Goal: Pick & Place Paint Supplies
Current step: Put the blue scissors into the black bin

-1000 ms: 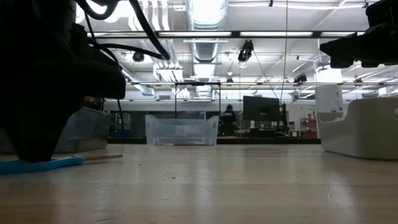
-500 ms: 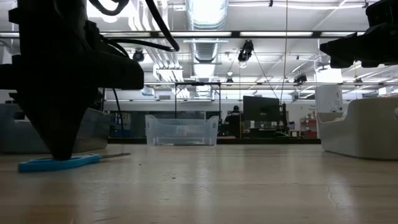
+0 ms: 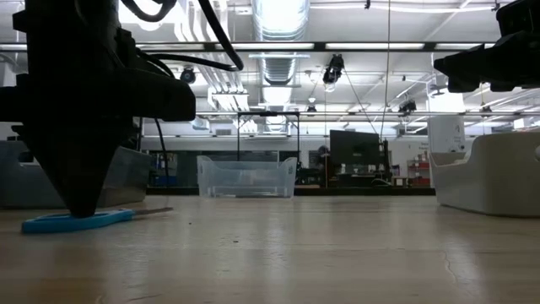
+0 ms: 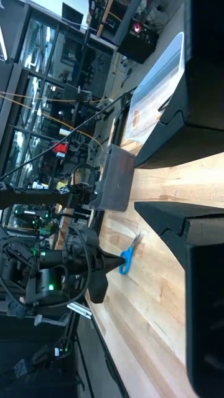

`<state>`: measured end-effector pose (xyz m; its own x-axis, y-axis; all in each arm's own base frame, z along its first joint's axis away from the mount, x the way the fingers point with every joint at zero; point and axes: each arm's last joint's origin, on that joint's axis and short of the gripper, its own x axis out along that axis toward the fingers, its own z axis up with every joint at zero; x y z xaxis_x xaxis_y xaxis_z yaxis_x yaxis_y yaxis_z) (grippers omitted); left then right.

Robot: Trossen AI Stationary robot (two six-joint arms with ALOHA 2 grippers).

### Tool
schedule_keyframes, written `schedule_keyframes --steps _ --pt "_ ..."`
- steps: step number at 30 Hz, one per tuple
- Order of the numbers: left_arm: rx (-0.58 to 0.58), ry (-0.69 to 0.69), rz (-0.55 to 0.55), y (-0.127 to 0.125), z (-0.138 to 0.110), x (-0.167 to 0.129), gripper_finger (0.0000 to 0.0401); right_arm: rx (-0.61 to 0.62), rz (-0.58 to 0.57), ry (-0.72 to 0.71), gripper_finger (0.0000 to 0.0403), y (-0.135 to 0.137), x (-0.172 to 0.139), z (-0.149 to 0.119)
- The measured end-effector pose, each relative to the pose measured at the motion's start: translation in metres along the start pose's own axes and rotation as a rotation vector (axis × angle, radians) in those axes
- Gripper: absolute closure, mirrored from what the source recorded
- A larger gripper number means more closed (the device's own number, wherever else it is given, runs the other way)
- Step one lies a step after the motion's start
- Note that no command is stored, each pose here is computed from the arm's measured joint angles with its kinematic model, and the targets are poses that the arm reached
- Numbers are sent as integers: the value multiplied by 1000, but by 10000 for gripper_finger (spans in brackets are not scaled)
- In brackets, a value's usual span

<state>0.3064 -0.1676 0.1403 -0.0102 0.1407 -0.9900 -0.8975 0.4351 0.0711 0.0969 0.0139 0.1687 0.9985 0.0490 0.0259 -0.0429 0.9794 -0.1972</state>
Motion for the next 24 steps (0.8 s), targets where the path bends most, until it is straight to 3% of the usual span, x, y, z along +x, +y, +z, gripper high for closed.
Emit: schedule_keyframes --steps 7,11,24 --pt "1 0 -6 0 0 0 389 0 0 0 312 0 0 0" --pt "24 1 -61 -6 0 -1 389 0 0 0 312 0 0 0" --pt "30 -2 -55 -5 0 -1 378 0 0 0 312 0 0 0"
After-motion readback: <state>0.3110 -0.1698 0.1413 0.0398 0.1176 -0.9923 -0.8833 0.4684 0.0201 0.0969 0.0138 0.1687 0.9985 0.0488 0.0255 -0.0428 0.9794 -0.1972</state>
